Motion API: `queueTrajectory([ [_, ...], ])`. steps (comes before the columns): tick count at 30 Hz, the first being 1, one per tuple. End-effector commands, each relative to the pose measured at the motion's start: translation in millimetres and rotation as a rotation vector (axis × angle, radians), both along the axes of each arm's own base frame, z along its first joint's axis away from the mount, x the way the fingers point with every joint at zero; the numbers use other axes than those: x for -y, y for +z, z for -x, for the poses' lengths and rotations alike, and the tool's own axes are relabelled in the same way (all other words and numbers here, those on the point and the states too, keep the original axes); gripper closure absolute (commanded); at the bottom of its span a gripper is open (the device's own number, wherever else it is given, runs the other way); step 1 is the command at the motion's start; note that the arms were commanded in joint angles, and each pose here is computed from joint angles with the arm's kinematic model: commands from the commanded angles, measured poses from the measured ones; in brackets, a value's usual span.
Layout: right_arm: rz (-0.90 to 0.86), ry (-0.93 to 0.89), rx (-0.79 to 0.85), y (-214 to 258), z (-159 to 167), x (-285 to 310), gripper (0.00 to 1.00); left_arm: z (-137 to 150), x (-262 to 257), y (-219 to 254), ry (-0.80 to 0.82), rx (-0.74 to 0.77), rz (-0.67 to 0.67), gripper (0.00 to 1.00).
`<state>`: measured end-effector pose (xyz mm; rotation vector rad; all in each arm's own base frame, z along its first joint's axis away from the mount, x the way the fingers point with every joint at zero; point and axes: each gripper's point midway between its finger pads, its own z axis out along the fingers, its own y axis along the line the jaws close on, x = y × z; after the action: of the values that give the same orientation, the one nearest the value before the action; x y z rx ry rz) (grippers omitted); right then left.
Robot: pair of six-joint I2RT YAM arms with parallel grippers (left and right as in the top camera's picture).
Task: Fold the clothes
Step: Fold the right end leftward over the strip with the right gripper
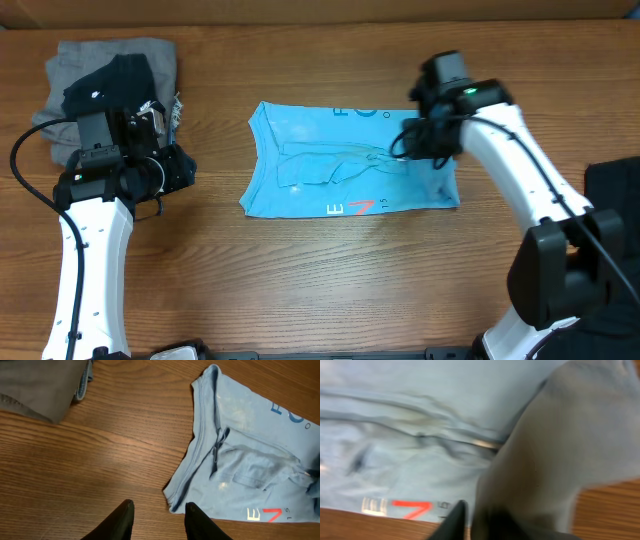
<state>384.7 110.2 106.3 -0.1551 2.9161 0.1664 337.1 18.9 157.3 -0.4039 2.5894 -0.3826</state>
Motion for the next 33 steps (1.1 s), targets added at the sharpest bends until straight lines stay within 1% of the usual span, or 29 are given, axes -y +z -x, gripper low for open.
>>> queueTrajectory([
  [1, 0.048, 0.065, -0.021, -15, 11, -20, 0.53, -3, 2, 15, -0.022, 0.049, -0.002, 0.64],
  [5, 0.117, 0.063, 0.042, -4, 2, -16, 0.44, -2, 2, 14, -0.022, 0.043, -0.001, 0.63],
  [6, 0.118, 0.049, 0.051, 0, -1, -12, 0.44, -1, 2, 14, -0.022, 0.040, 0.000, 0.64],
  [8, 0.103, -0.036, 0.061, 5, -8, 1, 0.41, 0, 2, 13, -0.022, 0.034, 0.000, 0.64],
  [10, 0.082, -0.127, 0.058, 7, -14, 18, 0.28, 1, 2, 12, -0.022, 0.030, 0.001, 0.63],
  [11, 0.066, -0.155, 0.054, 6, -16, 25, 0.27, 1, 2, 12, -0.022, 0.028, 0.001, 0.63],
  [14, -0.025, -0.215, 0.027, 5, -20, 43, 0.26, 1, 2, 12, -0.022, 0.028, 0.001, 0.63],
  [15, -0.039, -0.233, 0.019, 5, -20, 49, 0.25, 1, 2, 12, -0.022, 0.028, 0.001, 0.63],
  [17, -0.061, -0.306, 0.001, 2, -20, 63, 0.16, 1, 2, 12, -0.022, 0.028, 0.001, 0.63],
  [18, -0.081, -0.337, -0.011, 0, -19, 68, 0.16, 1, 2, 12, -0.022, 0.028, 0.001, 0.63],
  [20, -0.155, -0.342, -0.029, -5, -20, 65, 0.14, 1, 2, 12, -0.022, 0.031, 0.001, 0.63],
  [23, -0.301, -0.317, -0.041, -12, -23, 47, 0.07, 1, 2, 13, -0.022, 0.031, 0.000, 0.63],
  [26, -0.399, -0.285, -0.027, -21, -30, 30, 0.07, 1, 2, 12, -0.022, 0.029, 0.001, 0.63],
  [27, -0.407, -0.304, -0.031, -26, -31, 29, 0.07, 1, 2, 12, -0.022, 0.027, 0.002, 0.63],
  [28, -0.412, -0.338, -0.045, -33, -32, 28, 0.11, 1, 2, 12, -0.022, 0.026, 0.002, 0.63],
  [29, -0.414, -0.404, -0.073, -47, -34, 30, 0.19, 2, 3, 12, -0.022, 0.023, 0.003, 0.62],
  [30, -0.418, -0.432, -0.084, -52, -36, 30, 0.31, 3, 3, 11, -0.022, 0.020, 0.003, 0.62],
  [31, -0.445, -0.454, -0.077, -55, -43, 27, 0.52, 3, 3, 11, -0.022, 0.019, 0.004, 0.62],
  [32, -0.489, -0.437, -0.047, -50, -52, 21, 0.66, 4, 3, 11, -0.022, 0.016, 0.004, 0.62],
  [33, -0.536, -0.410, -0.014, -43, -61, 15, 0.73, 4, 3, 11, -0.022, 0.015, 0.004, 0.62],
])
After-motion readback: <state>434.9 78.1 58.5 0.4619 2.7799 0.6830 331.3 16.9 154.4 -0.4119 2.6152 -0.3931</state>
